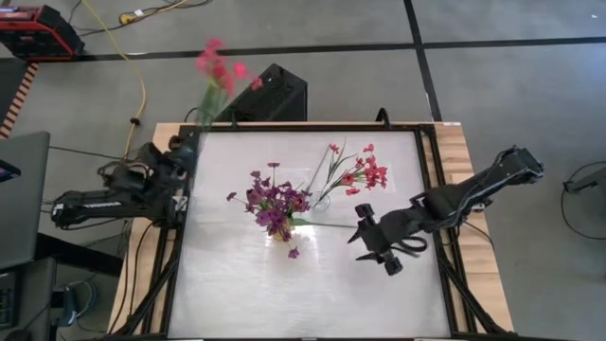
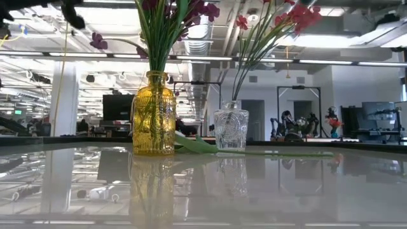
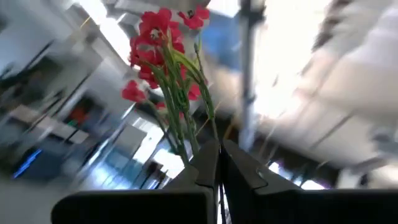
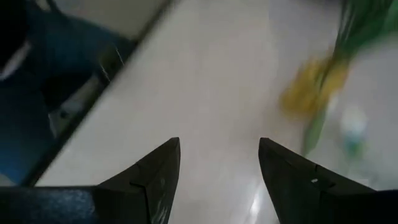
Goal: Sort flowers into vase by color
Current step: Put the red flowers into the transparent vase
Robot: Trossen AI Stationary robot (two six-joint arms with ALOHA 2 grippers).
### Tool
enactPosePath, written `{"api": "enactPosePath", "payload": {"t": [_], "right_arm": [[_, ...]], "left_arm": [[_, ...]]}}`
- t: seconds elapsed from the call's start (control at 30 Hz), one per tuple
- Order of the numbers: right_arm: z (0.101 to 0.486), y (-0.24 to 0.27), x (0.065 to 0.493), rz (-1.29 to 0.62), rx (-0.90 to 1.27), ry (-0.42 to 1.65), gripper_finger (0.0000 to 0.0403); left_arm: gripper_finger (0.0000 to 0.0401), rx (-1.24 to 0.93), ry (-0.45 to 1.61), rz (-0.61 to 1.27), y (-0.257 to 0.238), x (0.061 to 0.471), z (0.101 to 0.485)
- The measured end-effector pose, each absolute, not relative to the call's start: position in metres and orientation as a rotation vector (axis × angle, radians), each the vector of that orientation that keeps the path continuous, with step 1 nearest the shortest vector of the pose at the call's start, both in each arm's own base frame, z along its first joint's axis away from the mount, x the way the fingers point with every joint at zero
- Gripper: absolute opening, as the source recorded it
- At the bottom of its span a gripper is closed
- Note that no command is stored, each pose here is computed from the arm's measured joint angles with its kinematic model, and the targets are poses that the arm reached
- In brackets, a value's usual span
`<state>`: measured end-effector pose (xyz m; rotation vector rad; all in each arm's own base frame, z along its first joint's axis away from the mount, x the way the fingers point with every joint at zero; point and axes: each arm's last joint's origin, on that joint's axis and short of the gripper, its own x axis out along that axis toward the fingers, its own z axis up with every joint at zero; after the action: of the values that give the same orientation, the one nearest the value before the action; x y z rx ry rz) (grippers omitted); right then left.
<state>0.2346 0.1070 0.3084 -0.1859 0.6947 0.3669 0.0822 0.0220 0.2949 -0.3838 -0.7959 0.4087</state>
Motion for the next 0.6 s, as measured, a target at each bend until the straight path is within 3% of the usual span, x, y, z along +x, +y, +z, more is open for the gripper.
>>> {"api": "enactPosePath", "payload": {"t": [0.2, 0.43, 0.6], "right_arm": [[0.376, 0.104, 0.240, 0.292, -0.380, 0.331, 0.0243], [0.433, 0.083, 0.246, 0.075, -0.465, -0.039, 0.0243], [0.465, 0.047, 0.247, -0.066, -0.391, -0.146, 0.0239]], "left_arm": [[0.0000, -0.314, -0.947, 0.311, 0.021, 0.093, 0.318], [0.0000, -0.152, -0.862, 0.124, 0.020, 0.139, 0.392], [0.0000, -0.030, -0.677, 0.081, 0.022, 0.182, 0.447]]}}
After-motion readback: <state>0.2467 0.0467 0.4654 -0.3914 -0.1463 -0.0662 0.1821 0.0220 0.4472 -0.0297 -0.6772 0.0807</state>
